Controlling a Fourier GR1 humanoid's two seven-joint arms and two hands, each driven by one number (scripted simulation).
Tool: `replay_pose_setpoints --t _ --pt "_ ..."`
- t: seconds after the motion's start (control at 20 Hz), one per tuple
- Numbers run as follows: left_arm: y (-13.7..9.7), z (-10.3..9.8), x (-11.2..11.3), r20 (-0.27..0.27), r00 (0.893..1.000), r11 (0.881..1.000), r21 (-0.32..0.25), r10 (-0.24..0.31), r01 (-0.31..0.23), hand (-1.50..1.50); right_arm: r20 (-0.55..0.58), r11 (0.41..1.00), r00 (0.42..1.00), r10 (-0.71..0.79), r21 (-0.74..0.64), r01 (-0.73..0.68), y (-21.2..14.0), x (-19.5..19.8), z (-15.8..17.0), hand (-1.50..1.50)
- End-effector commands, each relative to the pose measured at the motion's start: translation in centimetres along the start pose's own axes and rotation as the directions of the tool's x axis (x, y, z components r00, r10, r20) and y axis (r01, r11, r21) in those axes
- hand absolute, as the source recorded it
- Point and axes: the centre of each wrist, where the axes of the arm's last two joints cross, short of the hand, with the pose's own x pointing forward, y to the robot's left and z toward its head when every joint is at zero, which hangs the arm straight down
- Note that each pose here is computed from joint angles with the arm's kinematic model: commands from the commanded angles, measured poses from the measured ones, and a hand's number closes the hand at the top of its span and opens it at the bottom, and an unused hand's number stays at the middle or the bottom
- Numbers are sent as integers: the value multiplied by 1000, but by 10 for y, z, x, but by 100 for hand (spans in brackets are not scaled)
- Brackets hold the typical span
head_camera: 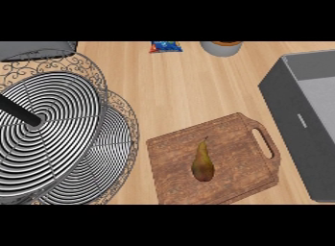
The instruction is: Pick the lemon from the cutting board and place it in the cardboard box
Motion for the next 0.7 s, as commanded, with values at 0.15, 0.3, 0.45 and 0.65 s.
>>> replay_pose_setpoints --t 0.15,0.3,0.45,0.65 --pt "-47 -25 38 95 992 986 -138 -83 95 0 -92 994 996 0 -105 -9 -54 -15 0 150" --pt "-59 -26 43 115 990 982 -157 -86 104 0 -130 990 991 -30 -139 12 -75 -30 1 150" --pt "-59 -27 40 108 991 982 -168 -72 90 0 -129 991 990 -59 -130 42 -97 -32 0 150" --pt "-81 -33 48 151 986 979 -176 -72 99 0 -160 987 984 -85 -146 62 -116 -47 -11 150"
